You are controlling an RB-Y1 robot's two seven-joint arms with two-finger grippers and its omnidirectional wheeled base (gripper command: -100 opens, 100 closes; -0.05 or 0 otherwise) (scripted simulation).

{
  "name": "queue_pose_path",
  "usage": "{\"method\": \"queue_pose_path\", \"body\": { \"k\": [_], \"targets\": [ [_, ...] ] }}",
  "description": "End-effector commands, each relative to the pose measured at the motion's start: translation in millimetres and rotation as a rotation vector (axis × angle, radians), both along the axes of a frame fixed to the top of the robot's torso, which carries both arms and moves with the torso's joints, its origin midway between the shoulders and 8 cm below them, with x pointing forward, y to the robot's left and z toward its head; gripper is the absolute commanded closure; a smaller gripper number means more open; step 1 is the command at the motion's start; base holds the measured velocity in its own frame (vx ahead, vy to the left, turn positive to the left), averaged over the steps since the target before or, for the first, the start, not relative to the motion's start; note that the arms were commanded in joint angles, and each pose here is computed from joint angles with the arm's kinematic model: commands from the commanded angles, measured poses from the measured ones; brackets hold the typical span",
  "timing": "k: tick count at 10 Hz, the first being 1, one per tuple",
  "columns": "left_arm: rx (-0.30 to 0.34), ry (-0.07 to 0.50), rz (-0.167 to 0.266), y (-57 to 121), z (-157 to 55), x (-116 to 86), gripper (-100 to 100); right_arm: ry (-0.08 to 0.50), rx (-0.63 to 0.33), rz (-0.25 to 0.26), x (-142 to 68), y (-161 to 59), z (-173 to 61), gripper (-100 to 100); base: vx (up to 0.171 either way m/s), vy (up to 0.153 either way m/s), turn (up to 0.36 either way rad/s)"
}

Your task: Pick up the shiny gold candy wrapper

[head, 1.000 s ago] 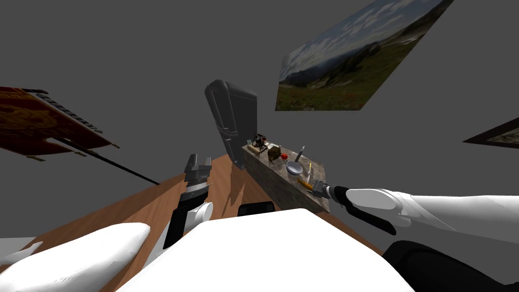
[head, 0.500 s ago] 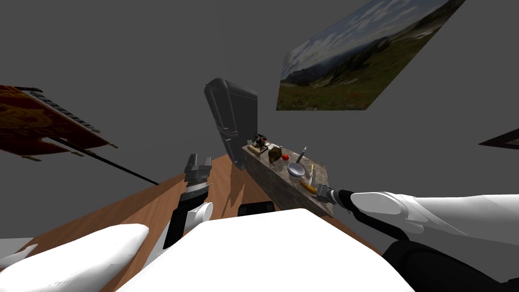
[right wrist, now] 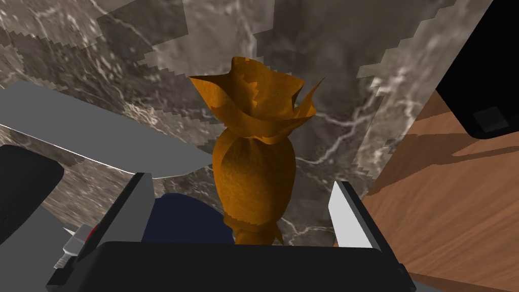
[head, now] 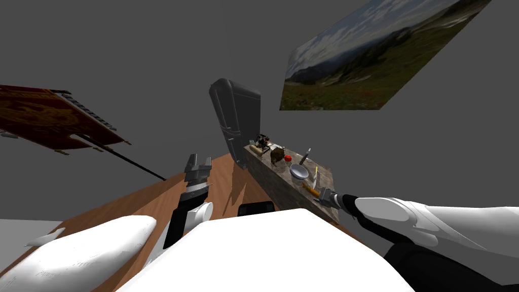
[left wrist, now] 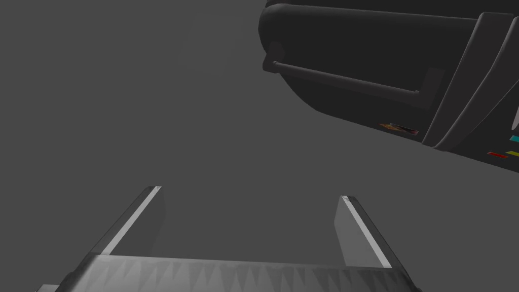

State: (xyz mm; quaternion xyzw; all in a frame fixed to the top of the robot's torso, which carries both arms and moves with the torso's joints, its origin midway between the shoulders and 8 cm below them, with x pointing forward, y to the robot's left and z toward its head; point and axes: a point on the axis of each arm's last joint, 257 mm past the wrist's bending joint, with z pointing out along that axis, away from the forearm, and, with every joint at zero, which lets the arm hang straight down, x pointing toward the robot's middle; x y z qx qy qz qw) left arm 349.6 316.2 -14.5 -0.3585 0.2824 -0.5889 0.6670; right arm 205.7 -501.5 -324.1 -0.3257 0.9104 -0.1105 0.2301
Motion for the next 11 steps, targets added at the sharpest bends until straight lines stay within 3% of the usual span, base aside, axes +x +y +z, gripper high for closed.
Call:
{"method": "queue_pose_path", "body": {
  "k": [1, 6, 9, 10, 11],
  "targets": [
    [0.000, 0.000, 0.000, 0.0, 0, 0, 0, 0.000, -0.001, -0.023, -11, -5, -4, -100, 0.002, -0.008, 0.154],
    [0.000, 0.000, 0.000, 0.0, 0, 0, 0, 0.000, -0.001, -0.052, -23, -10, -8, -100, 0.001, -0.003, 0.062],
    [0.000, 0.000, 0.000, 0.0, 0, 0, 0, 0.002, -0.003, -0.110, -49, -19, -16, -100, 0.002, -0.004, 0.176],
    [0.000, 0.000, 0.000, 0.0, 0, 0, 0, -0.002, 0.000, -0.105, -43, -18, -15, -100, 0.001, -0.005, 0.022],
    [0.000, 0.000, 0.000, 0.1, 0, 0, 0, 0.000, -0.002, -0.103, -44, -18, -15, 100, 0.000, 0.000, 0.000]
  ]
}}
